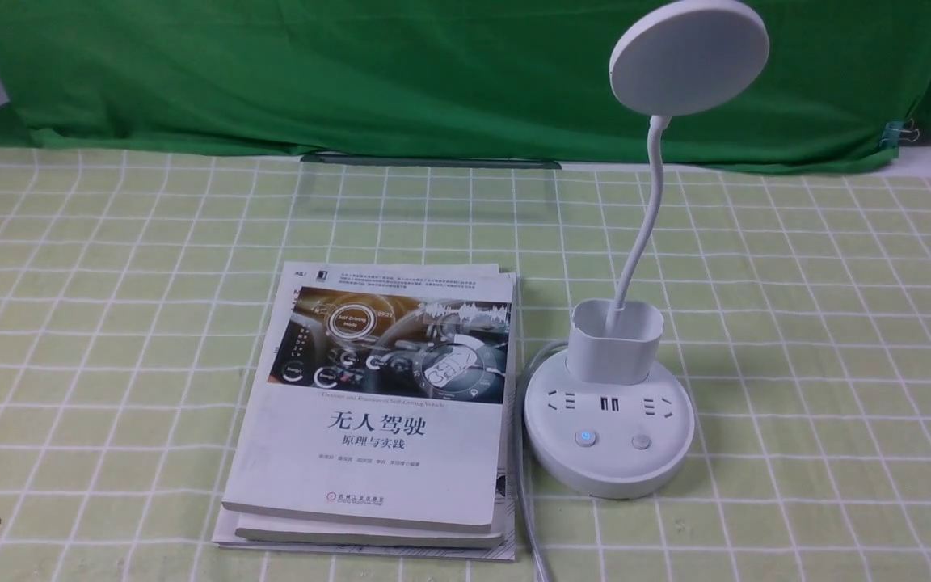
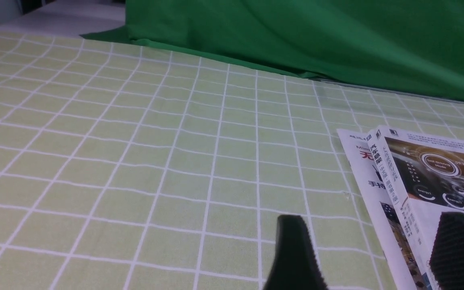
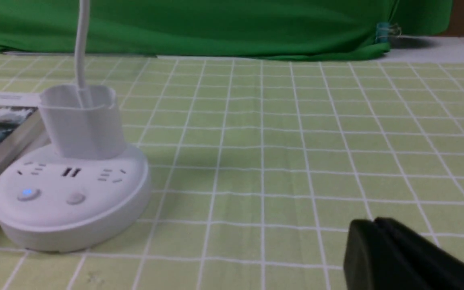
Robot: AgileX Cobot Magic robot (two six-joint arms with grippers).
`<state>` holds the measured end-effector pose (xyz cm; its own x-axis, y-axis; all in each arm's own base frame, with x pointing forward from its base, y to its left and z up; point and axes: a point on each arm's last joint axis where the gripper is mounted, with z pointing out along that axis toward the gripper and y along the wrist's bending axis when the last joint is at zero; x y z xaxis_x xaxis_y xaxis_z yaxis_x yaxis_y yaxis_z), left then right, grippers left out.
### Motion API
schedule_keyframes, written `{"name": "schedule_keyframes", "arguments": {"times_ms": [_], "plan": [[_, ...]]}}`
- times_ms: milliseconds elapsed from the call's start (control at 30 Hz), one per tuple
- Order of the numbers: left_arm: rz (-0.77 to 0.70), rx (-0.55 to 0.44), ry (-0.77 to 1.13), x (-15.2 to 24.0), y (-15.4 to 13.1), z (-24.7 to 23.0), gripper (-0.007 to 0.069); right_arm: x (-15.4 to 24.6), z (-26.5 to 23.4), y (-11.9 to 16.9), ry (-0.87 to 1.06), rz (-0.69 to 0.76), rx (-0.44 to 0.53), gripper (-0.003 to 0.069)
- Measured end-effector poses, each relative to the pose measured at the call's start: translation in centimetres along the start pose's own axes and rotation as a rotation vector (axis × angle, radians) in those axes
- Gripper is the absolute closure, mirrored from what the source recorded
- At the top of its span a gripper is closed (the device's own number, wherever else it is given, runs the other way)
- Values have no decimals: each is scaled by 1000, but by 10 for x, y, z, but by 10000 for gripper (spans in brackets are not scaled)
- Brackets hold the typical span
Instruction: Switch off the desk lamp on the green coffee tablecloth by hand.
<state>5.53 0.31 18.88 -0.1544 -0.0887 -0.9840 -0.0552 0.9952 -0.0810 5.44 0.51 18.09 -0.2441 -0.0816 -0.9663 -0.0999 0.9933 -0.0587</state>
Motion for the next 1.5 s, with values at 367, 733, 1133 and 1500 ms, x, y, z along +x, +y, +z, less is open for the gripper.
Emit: {"name": "schedule_keyframes", "arguments": {"times_ms": [367, 733, 1133, 1500], "plan": [[0, 0, 0, 0, 0, 0, 215, 8, -1, 0, 78, -22, -4, 616], [0, 0, 0, 0, 0, 0, 215, 8, -1, 0, 78, -23, -4, 610], [0, 0, 0, 0, 0, 0, 215, 8, -1, 0, 78, -26, -4, 582], [0, 0, 0, 0, 0, 0, 215, 8, -1, 0, 78, -26, -4, 560]]}}
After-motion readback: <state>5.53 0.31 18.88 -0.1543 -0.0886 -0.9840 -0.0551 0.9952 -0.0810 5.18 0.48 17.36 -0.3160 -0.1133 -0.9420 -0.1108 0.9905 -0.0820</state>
